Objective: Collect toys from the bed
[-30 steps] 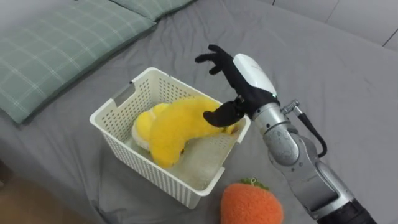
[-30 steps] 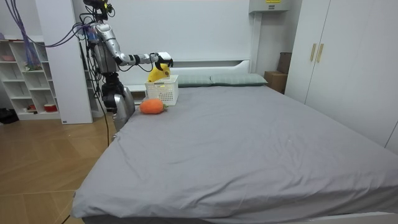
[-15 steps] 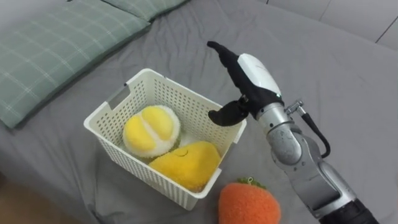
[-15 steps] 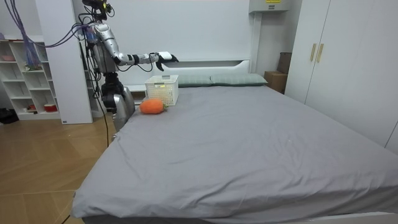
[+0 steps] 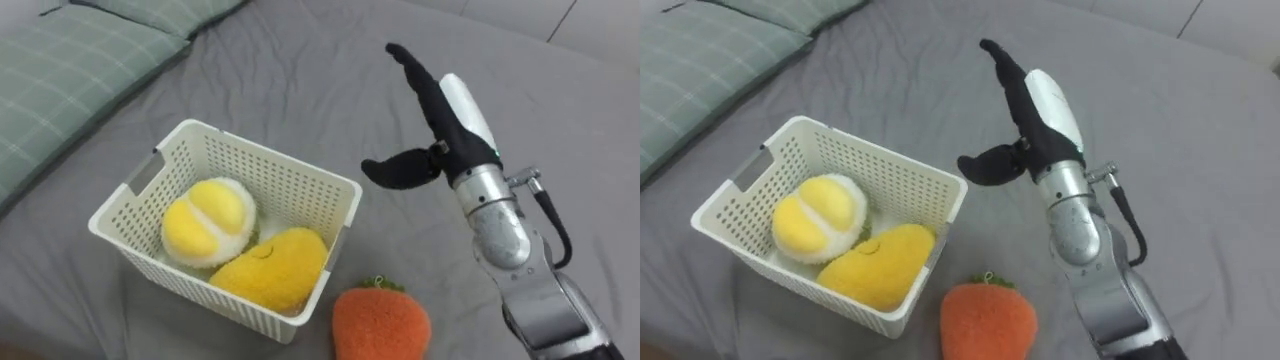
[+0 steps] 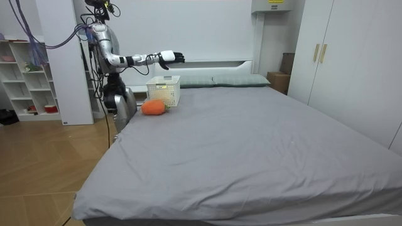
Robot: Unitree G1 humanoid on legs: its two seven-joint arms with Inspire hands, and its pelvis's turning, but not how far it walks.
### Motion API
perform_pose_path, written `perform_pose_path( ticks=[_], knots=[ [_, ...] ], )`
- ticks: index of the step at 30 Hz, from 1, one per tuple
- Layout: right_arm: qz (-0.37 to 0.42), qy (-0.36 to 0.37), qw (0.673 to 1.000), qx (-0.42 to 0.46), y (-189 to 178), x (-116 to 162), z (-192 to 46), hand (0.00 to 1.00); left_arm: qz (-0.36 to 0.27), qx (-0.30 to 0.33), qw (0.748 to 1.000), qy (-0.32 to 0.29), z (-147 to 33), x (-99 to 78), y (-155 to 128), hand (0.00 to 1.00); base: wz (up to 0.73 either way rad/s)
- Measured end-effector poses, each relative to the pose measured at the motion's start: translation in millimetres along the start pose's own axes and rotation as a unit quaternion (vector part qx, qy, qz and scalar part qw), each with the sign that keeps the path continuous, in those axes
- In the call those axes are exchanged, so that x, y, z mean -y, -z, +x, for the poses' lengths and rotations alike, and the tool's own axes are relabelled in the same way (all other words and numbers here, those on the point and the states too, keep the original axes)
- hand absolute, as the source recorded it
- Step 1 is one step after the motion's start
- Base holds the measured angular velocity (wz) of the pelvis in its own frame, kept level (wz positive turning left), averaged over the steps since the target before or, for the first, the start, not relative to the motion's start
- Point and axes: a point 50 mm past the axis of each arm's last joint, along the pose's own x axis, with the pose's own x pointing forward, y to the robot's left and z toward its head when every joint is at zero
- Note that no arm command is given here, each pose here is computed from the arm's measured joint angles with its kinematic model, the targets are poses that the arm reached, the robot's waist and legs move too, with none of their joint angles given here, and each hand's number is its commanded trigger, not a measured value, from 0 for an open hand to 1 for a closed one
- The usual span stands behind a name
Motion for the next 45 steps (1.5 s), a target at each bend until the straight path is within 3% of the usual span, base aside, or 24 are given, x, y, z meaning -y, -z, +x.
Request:
perform_pose_path(
  ticks=[9,15,19,26,33,45],
  knots=[
    [0.134,0.041,0.983,-0.116,50.3,11.5,-24.3,0.00,-0.019,-0.010,1.000,-0.001,-1.8,4.9,8.2,0.00,-0.10],
    [0.123,0.018,0.975,-0.185,81.3,-1.1,-42.9,0.00,-0.020,0.004,1.000,0.010,-2.2,13.0,2.7,0.00,-0.08],
    [0.103,-0.030,0.966,-0.235,102.0,-13.3,-56.0,0.00,-0.014,0.010,1.000,0.015,-1.7,16.2,-1.6,0.00,-0.01],
    [0.084,-0.107,0.962,-0.238,103.2,-31.2,-64.2,0.00,0.003,0.013,1.000,0.021,-1.8,18.9,-3.2,0.00,0.00],
    [0.005,-0.265,0.928,-0.263,109.4,-69.8,-83.6,0.00,0.010,0.024,0.999,0.031,-2.5,23.6,-7.6,0.00,0.02],
    [-0.043,-0.360,0.889,-0.279,109.1,-94.7,-92.6,0.00,0.009,0.031,0.999,0.042,-3.0,26.1,-11.8,0.00,0.09]
  ],
)
